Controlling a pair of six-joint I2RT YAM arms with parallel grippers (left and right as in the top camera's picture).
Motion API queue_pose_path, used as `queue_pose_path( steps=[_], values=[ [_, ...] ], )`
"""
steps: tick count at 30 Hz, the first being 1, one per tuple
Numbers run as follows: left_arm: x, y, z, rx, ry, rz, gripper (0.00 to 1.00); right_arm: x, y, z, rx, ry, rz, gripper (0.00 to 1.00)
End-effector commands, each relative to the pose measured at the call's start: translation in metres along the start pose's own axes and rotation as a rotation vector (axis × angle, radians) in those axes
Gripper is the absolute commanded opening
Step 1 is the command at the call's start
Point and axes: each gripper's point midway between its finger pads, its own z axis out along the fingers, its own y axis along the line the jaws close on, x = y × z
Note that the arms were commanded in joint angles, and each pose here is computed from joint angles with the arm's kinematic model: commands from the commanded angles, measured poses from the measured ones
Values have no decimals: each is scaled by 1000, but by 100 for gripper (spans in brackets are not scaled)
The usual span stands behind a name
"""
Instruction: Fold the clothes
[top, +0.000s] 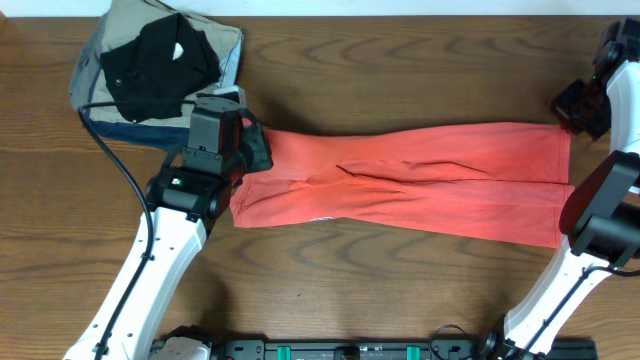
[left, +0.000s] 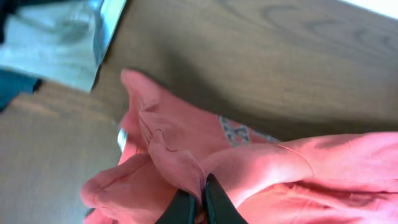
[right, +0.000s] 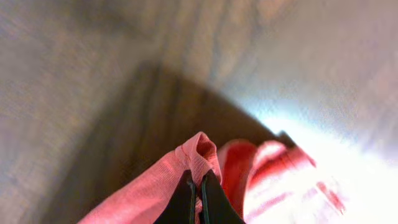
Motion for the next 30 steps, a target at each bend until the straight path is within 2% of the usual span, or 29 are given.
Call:
queue_pose_path(
  steps=[1,13,19,24,30],
  values=[
    [-4,0,-7,-5,-3,-66,6,0,-13,-7,31,11,81,1],
    [41,27,-13,-121,178,-130,6,38,-46,-49,122,106,92,1],
    [56,61,-22,-224,253,-214,6,52,-81,-59,299,124,156,1],
    [66,87,-30,-297,304,-294,6,62,-88,-67,318,142,178,1],
    [70,87,-27,-290,329,-308,6,71,-94,-75,308,135,181,1]
  ],
)
